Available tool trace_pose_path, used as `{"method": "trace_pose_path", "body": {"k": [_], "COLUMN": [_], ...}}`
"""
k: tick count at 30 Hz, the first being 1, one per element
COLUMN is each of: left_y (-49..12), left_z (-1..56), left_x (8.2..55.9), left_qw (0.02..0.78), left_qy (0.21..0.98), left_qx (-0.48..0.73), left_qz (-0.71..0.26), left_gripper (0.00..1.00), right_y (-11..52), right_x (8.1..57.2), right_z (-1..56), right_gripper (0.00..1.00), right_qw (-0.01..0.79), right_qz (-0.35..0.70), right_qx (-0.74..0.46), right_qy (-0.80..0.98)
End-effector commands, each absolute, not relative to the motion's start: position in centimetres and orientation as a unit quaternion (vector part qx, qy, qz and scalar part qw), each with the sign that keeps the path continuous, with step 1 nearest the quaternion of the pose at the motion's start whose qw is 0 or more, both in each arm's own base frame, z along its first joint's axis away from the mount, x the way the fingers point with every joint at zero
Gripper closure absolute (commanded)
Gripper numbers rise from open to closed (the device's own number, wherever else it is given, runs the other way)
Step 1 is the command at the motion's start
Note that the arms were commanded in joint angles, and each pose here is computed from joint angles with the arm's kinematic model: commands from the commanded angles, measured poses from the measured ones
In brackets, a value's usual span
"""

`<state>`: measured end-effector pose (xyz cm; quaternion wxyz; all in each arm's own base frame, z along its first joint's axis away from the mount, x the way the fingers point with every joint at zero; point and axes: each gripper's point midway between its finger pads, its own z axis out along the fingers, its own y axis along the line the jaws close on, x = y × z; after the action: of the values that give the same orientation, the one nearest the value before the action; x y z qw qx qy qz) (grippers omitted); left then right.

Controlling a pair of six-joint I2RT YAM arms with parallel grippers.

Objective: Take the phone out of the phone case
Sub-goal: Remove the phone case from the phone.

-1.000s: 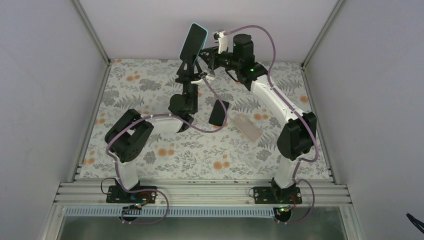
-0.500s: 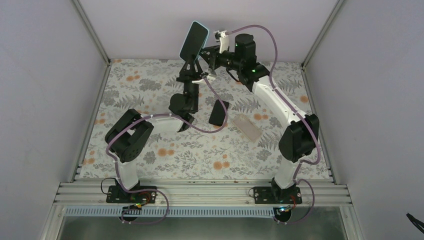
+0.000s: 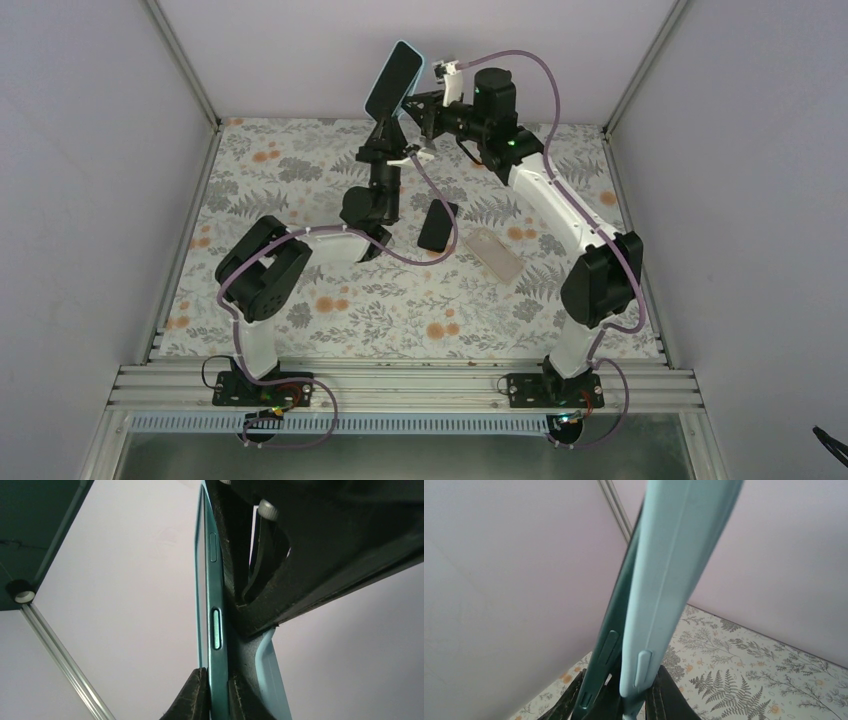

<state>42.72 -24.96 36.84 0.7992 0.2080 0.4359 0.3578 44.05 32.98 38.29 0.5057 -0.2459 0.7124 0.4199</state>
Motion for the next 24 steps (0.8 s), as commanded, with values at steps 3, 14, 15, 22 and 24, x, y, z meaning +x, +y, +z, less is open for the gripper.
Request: {"method": "trace_pose_path", "body": {"k": [3, 14, 15, 22, 24], "left_y": [-21.9, -23.6, -24.0, -25.3, -25.3], "left_z": [40.0, 41.6, 41.6, 41.1, 40.7], "left_x": [42.5, 39.5, 39.3, 37.8, 37.7], "left_qw": [0.803, 0.817, 0.816, 0.805, 0.799], "left_qy": [0.436, 0.46, 0.468, 0.485, 0.494], "left_qx": [0.138, 0.158, 0.165, 0.201, 0.209], "left_qz": [0.381, 0.309, 0.296, 0.278, 0.27], "left_gripper": [0.94, 0.95, 0.95, 0.98, 0.98], "right_y": [34.3, 30.8, 30.2, 28.2, 28.0], "right_x": [41.5, 47.3, 47.9, 48.8, 49.1], "right_z": [36.7, 34.5, 34.4, 34.9, 34.4], "right_gripper": [0.97, 0.97, 0.96, 0.97, 0.97], "right_qw": [0.47, 0.53, 0.535, 0.558, 0.553], "right_qz": [0.422, 0.244, 0.221, 0.146, 0.13], "right_qx": [-0.285, -0.233, -0.227, -0.231, -0.236], "right_qy": [0.721, 0.778, 0.783, 0.784, 0.789]}}
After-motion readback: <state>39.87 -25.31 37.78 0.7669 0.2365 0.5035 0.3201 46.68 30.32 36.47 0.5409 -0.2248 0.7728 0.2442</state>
